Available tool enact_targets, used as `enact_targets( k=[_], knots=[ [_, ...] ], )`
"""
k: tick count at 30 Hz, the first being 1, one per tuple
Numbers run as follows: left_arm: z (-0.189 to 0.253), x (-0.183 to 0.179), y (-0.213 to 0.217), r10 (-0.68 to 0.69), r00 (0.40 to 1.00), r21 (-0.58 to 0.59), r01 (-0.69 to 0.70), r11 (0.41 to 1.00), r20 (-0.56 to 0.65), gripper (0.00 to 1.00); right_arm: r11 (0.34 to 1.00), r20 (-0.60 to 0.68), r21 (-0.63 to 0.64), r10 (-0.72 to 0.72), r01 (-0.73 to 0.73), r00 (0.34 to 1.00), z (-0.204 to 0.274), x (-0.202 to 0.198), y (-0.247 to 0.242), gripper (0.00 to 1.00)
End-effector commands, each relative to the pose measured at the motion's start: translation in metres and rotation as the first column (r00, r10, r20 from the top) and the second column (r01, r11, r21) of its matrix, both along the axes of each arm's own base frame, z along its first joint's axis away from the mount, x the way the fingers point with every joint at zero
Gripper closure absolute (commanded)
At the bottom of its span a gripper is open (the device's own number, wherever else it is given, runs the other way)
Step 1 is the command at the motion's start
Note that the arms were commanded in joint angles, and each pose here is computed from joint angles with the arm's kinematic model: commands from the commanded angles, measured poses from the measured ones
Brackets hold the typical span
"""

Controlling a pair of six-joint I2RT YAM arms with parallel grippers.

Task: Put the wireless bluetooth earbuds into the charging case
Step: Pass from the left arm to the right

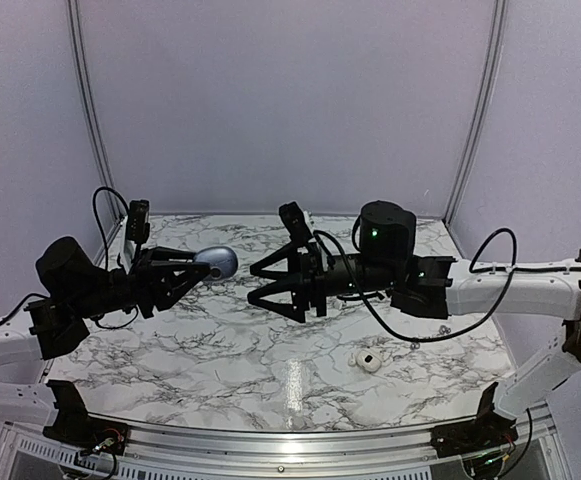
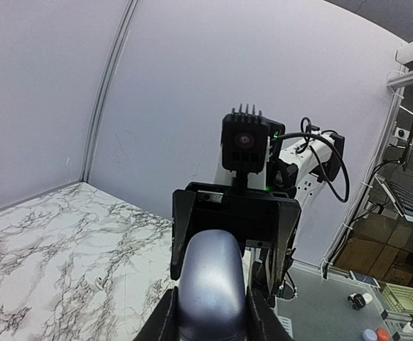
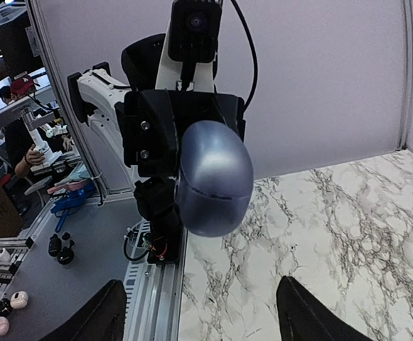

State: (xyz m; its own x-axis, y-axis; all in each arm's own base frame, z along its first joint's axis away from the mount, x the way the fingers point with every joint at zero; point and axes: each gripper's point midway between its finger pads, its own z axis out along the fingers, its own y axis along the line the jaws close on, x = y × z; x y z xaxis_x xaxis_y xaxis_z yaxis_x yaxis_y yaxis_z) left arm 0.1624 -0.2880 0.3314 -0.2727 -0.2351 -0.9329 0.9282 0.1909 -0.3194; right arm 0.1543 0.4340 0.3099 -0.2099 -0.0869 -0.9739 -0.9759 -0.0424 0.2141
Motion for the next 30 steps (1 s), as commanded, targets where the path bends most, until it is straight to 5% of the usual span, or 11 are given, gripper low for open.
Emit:
enact_targets(
  k=[1, 30],
  knots=[
    [0.015, -0.009, 0.000, -0.011, 0.996, -0.042, 0.014, 0.999, 0.085, 0.88, 0.990, -0.012, 0.116, 0.086, -0.084, 0.996, 0.038, -0.009, 0.012, 0.30],
    [0.009, -0.007, -0.006, 0.045, 0.991, -0.035, -0.040, 0.999, 0.125, 0.89, 0.966, -0.085, 0.190, 0.192, -0.174, 0.978, 0.043, -0.019, 0.037, 0.61]
  ],
)
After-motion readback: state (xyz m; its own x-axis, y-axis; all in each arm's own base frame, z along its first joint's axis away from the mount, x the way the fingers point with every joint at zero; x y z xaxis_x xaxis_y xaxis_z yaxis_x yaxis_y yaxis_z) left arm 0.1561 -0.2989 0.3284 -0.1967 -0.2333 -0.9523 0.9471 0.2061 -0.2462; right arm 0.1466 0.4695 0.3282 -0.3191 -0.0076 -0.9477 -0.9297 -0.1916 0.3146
